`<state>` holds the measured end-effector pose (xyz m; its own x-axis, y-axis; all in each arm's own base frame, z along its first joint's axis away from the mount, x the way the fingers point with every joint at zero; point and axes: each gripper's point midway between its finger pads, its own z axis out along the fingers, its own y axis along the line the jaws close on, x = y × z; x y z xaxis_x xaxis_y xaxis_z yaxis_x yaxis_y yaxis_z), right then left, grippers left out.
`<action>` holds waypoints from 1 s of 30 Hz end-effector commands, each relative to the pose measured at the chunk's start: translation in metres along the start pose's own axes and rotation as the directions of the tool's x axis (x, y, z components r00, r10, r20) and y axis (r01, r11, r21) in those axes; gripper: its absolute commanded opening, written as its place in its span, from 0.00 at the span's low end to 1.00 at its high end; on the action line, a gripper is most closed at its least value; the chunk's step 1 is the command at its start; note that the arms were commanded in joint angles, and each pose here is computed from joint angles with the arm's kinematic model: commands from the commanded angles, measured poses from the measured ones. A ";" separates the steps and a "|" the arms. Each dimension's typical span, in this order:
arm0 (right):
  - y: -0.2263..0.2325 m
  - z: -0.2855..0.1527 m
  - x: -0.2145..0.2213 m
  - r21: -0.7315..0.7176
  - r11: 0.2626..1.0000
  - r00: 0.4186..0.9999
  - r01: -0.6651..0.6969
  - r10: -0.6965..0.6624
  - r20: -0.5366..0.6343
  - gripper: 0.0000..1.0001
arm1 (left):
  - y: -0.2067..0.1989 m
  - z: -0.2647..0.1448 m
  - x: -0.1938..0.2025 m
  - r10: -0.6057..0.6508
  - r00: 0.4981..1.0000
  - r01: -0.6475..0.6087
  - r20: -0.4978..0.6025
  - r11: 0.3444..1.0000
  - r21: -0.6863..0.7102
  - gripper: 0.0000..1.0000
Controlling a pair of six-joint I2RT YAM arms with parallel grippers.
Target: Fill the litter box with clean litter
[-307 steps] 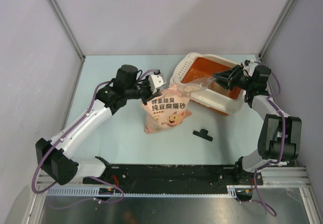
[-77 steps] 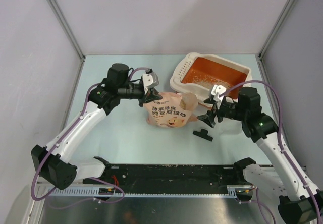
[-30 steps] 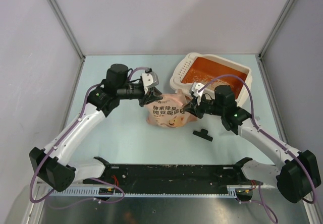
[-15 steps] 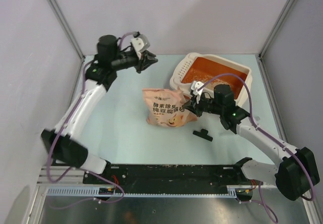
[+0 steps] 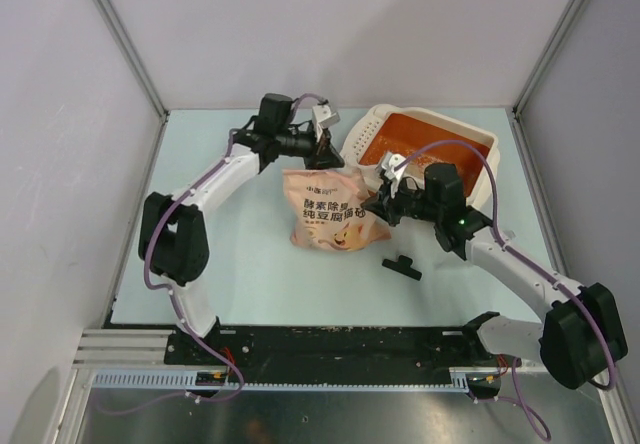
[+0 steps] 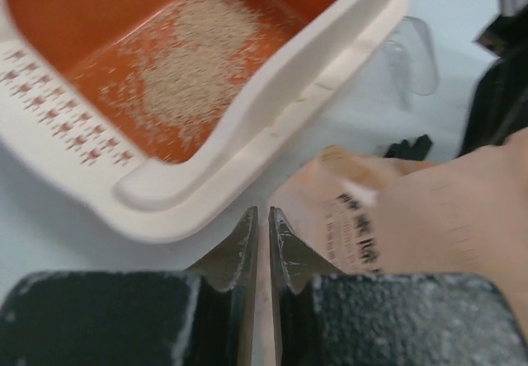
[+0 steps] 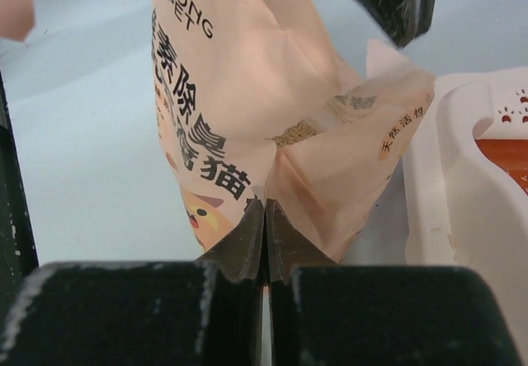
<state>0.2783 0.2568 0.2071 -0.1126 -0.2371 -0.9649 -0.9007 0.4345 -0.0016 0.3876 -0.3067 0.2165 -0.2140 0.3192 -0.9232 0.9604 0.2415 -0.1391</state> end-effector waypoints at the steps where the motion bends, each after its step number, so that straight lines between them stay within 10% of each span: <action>1: -0.009 0.003 -0.021 -0.003 1.000 0.999 0.000 0.000 0.055 0.02 | -0.033 0.017 -0.019 0.019 0.998 -0.027 0.057 0.988 0.152 0.13; 20: -0.040 0.004 -0.014 0.041 0.997 0.997 0.058 -0.060 0.050 0.07 | -0.078 0.048 -0.010 -0.054 0.998 0.038 0.038 0.943 0.329 0.13; 30: -0.050 -0.010 -0.017 0.072 0.989 0.990 0.131 -0.134 0.043 0.26 | -0.069 0.044 -0.004 -0.086 0.996 0.076 0.023 0.953 0.292 0.13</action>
<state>0.3130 0.2341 0.1949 -0.1006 -0.2543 -0.9619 -0.8849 0.4649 -0.0303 0.3325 -0.3650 0.2053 -0.2675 0.2957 -0.9171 0.9600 0.0002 -0.2800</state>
